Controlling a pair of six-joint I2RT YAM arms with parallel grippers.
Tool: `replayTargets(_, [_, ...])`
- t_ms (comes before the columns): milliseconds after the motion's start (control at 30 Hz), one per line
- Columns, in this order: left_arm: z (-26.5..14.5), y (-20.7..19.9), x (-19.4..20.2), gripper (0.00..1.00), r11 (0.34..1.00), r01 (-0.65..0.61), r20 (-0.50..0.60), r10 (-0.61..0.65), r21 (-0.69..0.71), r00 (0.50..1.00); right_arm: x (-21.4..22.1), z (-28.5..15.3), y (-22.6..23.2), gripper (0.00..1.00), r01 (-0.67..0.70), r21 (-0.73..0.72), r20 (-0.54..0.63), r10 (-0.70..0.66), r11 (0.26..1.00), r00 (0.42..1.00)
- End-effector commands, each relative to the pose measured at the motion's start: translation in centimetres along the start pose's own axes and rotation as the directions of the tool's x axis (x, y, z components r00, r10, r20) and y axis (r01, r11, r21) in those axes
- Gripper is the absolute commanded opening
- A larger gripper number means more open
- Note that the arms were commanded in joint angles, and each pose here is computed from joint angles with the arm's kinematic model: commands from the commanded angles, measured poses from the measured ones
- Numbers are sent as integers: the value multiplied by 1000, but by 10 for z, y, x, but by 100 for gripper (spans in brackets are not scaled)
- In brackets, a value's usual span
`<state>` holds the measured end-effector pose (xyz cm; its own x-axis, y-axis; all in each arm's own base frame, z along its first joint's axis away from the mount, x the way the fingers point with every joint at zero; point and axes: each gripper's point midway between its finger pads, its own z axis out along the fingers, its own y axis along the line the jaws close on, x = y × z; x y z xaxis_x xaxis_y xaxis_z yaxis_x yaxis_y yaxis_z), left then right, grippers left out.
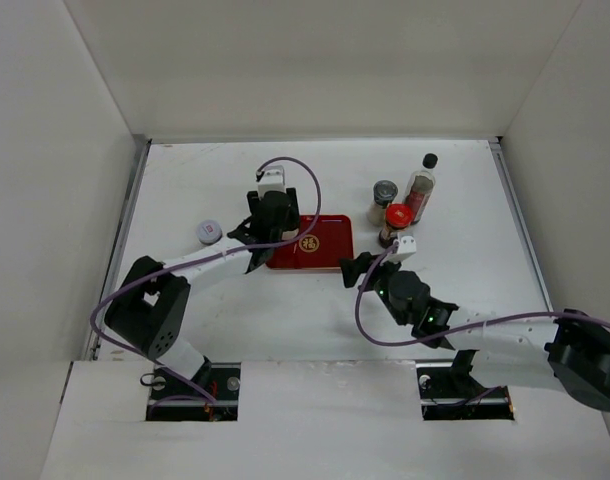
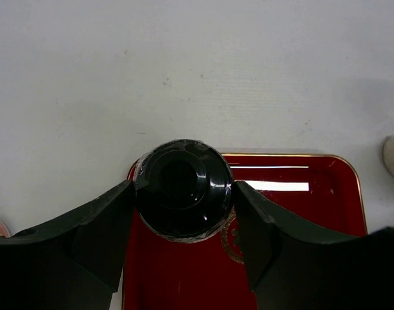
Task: Organize the condiment bottles
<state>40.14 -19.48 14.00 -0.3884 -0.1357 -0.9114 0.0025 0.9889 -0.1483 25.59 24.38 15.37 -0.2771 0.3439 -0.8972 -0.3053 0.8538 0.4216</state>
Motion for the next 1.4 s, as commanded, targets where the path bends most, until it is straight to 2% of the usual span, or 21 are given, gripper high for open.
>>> replayTargets(0, [0, -12, -39, 42, 995, 86, 134, -93, 54, 987, -14, 5, 4, 75, -33, 1, 53, 33, 999, 998])
replayTargets(233, [7, -5, -20, 46, 999, 34, 119, -35, 7, 992, -12, 6, 2, 78, -25, 9, 48, 24, 1000, 999])
replayTargets(467, [2, -8, -12, 57, 999, -19, 131, 23, -26, 991, -12, 8, 4, 89, -19, 8, 45, 18, 1000, 999])
replayTargets(633, [5, -12, -12, 60, 995, -80, 136, 87, -54, 987, -19, 7, 5, 92, -19, 16, 53, 18, 1000, 998])
replayTargets(767, [5, -16, -7, 74, 991, -115, 140, 124, -70, 982, -27, 2, 5, 93, -41, 9, 71, 41, 999, 997])
replayTargets(867, [9, -19, -6, 80, 989, -125, 138, 135, -75, 981, -34, -1, -2, 94, -48, 36, 91, 45, 998, 995])
replayTargets(933, [6, -21, -7, 87, 990, -122, 144, 131, -71, 981, -42, -3, -9, 93, -58, 59, 114, 51, 997, 992])
replayTargets(1000, [2, -21, -12, 92, 992, -108, 162, 118, -66, 980, -52, -6, -16, 88, -73, 81, 144, 60, 994, 988])
replayTargets(1033, [-1, -22, -18, 94, 993, -99, 174, 108, -59, 979, -57, -7, -20, 81, -78, 92, 155, 63, 993, 986])
replayTargets(1100, [-11, -25, -30, 97, 996, -76, 202, 82, -35, 976, -66, -8, -28, 53, -84, 120, 169, 63, 989, 984])
replayTargets(1167, [-26, -33, -43, 98, 998, -61, 233, 53, 27, 971, -70, -6, -37, 30, -90, 153, 166, 65, 984, 984])
replayTargets(1200, [-33, -35, -48, 98, 997, -51, 245, 36, 55, 969, -70, -6, -41, 22, -106, 170, 163, 78, 980, 984])
replayTargets(1233, [-40, -35, -53, 98, 996, -38, 260, 18, 76, 965, -70, -5, -44, 19, -118, 182, 157, 90, 976, 983])
replayTargets(1300, [-52, -31, -61, 99, 996, -16, 288, -11, 93, 958, -71, -2, -50, 20, -114, 208, 137, 86, 971, 987])
replayTargets(1367, [-67, -21, -66, 99, 995, 9, 315, -41, 102, 948, -70, 3, -52, 32, -93, 230, 111, 69, 969, 991])
